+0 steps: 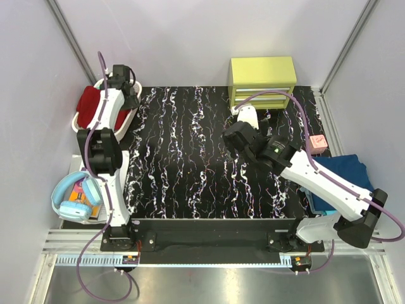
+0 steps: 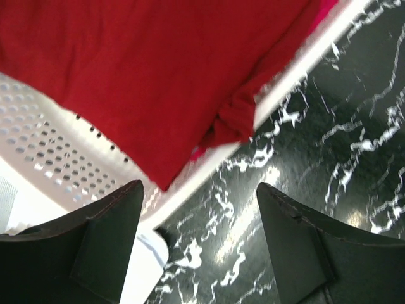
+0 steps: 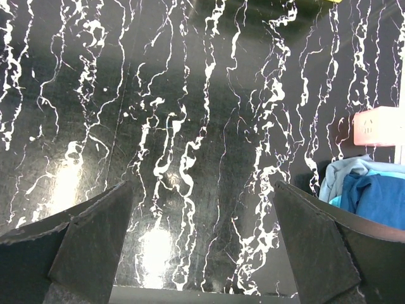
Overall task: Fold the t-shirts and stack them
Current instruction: Grab crumpled tshirt from bin with the left arm
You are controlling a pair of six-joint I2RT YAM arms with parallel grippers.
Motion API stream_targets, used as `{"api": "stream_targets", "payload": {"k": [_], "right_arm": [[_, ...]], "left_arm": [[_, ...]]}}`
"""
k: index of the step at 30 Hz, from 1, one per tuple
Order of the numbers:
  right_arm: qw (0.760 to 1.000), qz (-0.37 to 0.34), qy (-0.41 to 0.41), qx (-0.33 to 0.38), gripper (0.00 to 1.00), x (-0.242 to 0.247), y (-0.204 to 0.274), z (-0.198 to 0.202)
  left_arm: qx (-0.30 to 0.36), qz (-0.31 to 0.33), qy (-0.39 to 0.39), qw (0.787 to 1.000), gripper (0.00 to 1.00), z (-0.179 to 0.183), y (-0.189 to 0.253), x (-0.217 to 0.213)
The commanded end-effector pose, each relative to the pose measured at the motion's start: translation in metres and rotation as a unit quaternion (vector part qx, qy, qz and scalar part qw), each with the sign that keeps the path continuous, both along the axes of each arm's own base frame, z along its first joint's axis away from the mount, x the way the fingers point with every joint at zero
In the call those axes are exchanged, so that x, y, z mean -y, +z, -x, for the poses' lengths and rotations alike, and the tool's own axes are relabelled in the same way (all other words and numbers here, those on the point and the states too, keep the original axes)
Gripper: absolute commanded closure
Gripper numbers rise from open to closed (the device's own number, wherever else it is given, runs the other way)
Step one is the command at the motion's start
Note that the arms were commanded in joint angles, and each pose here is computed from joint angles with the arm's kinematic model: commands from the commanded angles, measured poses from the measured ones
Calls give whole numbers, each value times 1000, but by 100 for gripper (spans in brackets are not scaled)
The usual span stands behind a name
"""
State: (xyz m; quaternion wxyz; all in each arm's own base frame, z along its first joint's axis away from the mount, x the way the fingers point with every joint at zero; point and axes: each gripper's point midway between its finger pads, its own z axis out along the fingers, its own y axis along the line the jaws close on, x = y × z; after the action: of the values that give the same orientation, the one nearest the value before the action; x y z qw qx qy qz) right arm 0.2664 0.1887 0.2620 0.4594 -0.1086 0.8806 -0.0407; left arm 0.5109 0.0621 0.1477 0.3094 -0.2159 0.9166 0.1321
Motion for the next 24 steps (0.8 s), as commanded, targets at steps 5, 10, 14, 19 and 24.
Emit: {"api": "stream_targets", "payload": {"k": [5, 10, 14, 19, 24], "right_arm": [[1000, 3, -18, -17, 0, -2, -6, -2], [999, 9, -21, -30, 0, -5, -18, -3], [999, 12, -22, -38, 0, -9, -24, -5], [999, 18, -20, -43, 0, -14, -28, -8], [999, 21, -18, -43, 0, -16, -28, -10]], "left_arm": [[45, 56, -8, 997, 25, -35, 7, -20], [50, 79, -32, 995, 30, -49, -1, -8], [46, 78, -55, 994, 30, -56, -8, 8], [49, 78, -78, 993, 30, -63, -8, 28], [49, 75, -75, 993, 30, -63, -10, 27]]}}
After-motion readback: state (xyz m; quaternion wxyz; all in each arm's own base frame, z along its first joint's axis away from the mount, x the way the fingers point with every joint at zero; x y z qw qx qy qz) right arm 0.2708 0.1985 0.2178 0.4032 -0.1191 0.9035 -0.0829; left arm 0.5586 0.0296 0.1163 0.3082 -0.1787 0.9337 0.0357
